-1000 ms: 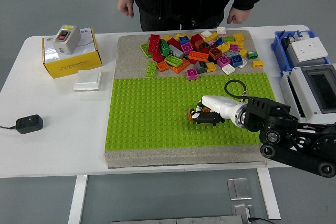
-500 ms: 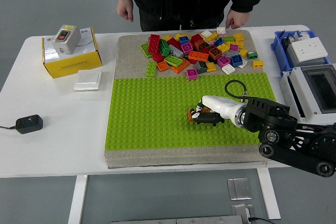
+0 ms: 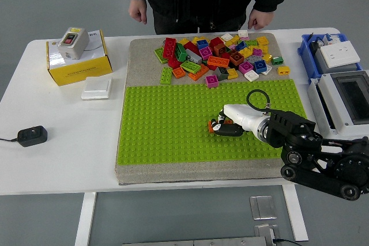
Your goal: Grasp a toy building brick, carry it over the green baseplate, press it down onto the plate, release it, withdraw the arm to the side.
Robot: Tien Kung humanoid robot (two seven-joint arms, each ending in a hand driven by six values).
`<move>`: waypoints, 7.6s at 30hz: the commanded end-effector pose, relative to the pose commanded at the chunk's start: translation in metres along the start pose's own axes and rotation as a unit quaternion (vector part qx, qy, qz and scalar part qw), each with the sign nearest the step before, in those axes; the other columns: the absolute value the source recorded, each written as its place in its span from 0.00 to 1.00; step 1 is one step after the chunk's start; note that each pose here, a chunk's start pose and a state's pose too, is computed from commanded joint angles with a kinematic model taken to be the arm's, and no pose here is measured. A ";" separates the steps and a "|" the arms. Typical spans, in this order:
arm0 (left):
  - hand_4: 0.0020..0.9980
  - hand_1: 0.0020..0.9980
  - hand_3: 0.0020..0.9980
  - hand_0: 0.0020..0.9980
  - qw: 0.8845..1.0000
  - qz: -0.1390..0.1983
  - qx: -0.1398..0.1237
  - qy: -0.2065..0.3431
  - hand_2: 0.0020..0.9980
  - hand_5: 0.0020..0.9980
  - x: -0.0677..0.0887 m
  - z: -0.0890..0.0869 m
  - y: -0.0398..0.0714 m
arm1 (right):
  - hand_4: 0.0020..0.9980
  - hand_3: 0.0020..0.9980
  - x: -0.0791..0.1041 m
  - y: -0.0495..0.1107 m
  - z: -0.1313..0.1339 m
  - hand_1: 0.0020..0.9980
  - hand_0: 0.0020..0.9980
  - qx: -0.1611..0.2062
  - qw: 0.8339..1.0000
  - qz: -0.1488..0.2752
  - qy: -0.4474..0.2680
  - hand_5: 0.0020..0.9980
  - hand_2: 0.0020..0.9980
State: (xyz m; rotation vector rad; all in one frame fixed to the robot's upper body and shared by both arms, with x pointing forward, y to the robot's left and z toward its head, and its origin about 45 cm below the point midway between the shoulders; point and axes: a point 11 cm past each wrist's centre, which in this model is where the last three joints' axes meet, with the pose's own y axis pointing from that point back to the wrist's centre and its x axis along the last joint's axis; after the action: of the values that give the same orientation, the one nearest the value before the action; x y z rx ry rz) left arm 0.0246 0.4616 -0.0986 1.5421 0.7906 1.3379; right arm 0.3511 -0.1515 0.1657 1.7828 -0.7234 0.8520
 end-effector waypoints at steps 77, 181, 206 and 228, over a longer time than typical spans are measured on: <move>0.39 0.64 0.65 0.66 1.000 -0.014 0.000 -0.009 0.59 0.47 -0.023 -0.008 0.001 | 0.44 0.68 0.107 0.053 0.078 0.61 0.48 0.075 0.920 0.376 -0.078 0.66 0.73; 0.39 0.65 0.66 0.67 1.000 0.005 0.023 0.016 0.61 0.47 0.008 -0.006 0.000 | 0.65 0.80 0.072 0.079 0.137 0.79 0.80 0.004 0.880 0.461 -0.112 0.52 0.81; 0.40 0.65 0.66 0.67 0.999 -0.001 0.030 0.025 0.61 0.47 0.002 -0.012 0.000 | 0.68 0.80 0.089 0.077 0.118 0.73 0.79 0.052 0.873 0.469 -0.120 0.55 0.76; 0.39 0.65 0.66 0.67 0.999 -0.002 0.032 0.027 0.61 0.47 0.001 -0.013 0.000 | 0.68 0.75 0.096 0.077 0.111 0.76 0.86 0.082 0.866 0.475 -0.134 0.57 0.77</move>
State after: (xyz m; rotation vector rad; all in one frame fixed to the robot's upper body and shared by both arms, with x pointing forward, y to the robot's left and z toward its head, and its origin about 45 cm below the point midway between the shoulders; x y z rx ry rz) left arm 0.0122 0.4652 -0.0980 1.5587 0.8776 1.3688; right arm 0.3700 -0.2897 0.2547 1.6647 -1.8416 1.3298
